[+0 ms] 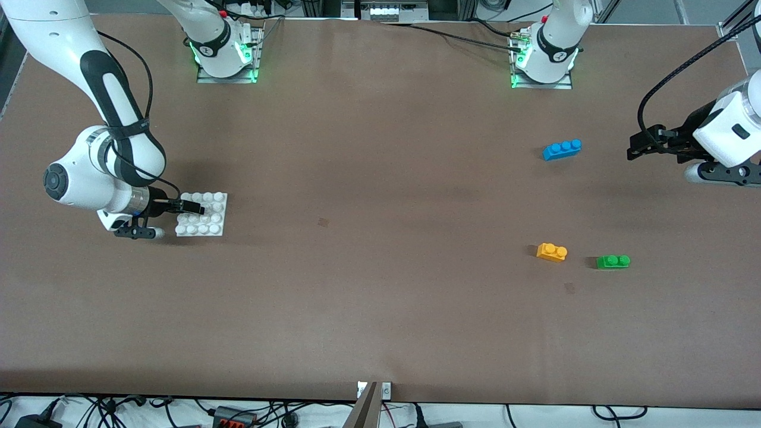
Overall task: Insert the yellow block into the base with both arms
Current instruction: 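Lower the right gripper and grasp the edge of the white base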
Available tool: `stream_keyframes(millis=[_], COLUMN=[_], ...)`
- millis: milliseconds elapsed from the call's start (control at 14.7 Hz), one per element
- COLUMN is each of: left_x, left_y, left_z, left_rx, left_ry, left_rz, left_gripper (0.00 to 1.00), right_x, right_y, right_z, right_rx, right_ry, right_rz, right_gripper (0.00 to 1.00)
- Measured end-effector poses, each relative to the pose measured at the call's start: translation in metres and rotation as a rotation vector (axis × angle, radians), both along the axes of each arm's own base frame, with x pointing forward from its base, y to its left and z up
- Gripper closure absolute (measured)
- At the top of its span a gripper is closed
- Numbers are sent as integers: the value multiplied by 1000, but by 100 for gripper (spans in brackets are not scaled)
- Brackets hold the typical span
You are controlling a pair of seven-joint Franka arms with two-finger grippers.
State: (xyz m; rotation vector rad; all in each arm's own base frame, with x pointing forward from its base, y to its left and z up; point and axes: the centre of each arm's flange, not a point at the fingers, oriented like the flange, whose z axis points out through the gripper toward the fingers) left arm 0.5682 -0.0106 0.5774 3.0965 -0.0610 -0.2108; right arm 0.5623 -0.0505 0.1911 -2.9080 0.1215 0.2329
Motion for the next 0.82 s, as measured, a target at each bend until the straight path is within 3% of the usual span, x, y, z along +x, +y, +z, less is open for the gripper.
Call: stream_keyframes(millis=[273, 478, 546, 683, 819], left_x=[0, 0, 0, 0, 0], left_y=[0, 0, 0, 0, 0], left_z=[0, 0, 0, 0, 0], left_rx=[0, 0, 0, 0, 0], left_ry=[0, 0, 0, 0, 0], left_rz=[0, 0, 0, 0, 0], left_gripper=[0, 0, 0, 0, 0], right_x=[5, 4, 4, 5, 5], right_y=[-3, -3, -2, -2, -2], right_z=[-2, -13, -15, -12, -12], right_rx=[-19, -24, -23, -22, -22], right_ry=[-44, -42, -40, -45, -47], right_rz=[-5, 1, 2, 4, 6], right_gripper=[0, 2, 4, 19, 22])
